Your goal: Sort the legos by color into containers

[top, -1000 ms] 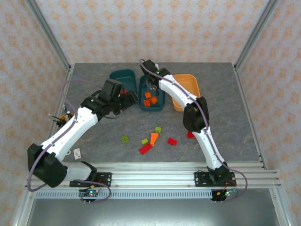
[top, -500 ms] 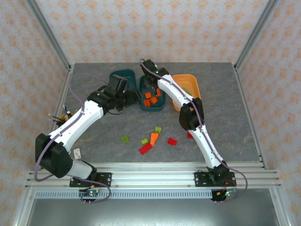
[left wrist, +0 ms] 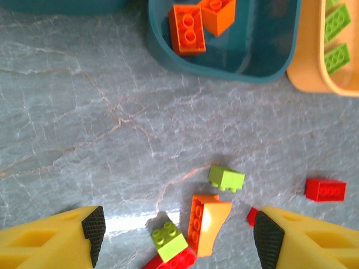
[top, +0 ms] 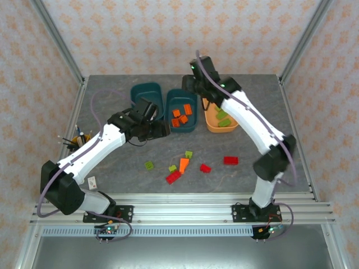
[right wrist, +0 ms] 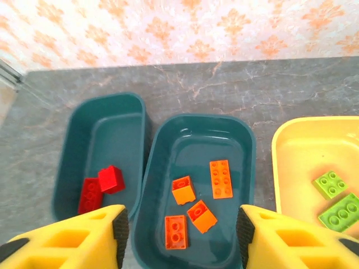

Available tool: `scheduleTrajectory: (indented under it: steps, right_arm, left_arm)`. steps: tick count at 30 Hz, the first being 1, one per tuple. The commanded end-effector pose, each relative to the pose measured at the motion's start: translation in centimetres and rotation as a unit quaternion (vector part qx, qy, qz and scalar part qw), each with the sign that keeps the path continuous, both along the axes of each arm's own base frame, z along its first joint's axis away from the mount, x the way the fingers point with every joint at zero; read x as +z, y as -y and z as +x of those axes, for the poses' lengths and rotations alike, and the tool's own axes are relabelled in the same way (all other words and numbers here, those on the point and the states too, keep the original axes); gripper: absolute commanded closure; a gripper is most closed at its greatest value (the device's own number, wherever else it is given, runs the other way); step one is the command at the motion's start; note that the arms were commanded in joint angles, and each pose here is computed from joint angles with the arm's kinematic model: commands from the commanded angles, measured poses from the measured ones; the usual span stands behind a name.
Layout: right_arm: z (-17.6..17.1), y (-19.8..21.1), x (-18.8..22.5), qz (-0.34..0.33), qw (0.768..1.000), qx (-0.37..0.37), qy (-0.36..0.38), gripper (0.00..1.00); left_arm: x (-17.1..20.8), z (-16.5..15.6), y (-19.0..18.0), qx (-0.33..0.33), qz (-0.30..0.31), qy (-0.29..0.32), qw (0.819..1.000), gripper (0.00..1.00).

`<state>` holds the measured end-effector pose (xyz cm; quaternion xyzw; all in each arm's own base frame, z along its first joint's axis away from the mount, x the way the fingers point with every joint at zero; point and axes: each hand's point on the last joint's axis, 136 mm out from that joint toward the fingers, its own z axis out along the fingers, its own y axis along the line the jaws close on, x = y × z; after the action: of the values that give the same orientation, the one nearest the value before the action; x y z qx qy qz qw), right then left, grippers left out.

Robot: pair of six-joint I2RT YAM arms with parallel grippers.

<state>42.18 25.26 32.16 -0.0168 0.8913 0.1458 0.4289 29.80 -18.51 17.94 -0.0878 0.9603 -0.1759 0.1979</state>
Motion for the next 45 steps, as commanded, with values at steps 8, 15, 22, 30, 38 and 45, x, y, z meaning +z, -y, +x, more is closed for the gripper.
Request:
scheduleTrajectory:
  steps: [8,15,22,30,38,45]
  right_arm:
    - [-11.0,3.7,-5.9,0.099,0.992,0.032,-0.068,0.45]
    - [-19.7,3.6,-12.4,0.174,0.961,0.106,-0.188,0.43]
    - [-23.2,6.6,-15.1,0.143,0.963,0.095,-0.209,0.42]
    - [-23.8,6.4,-14.5,0.160,0.959,0.102,-0.211,0.38]
    - [-24.7,6.2,-13.9,0.171,0.953,0.120,-0.219,0.32]
    - [-24.7,6.2,-13.9,0.175,0.953,0.116,-0.221,0.31]
  left_arm:
    - [-2.5,-4.7,1.5,-0.068,0.063,-0.026,0.995,0.30]
    - [-5.0,-6.0,4.9,-0.118,0.100,-0.038,0.987,0.35]
    - [-7.3,-9.9,6.8,-0.188,0.144,-0.052,0.970,0.40]
    - [-10.8,-12.5,5.8,-0.246,0.229,-0.058,0.940,0.31]
    - [-13.7,-13.4,5.7,-0.244,0.216,-0.080,0.942,0.27]
    - [-15.6,-12.7,6.2,-0.252,0.222,-0.085,0.938,0.30]
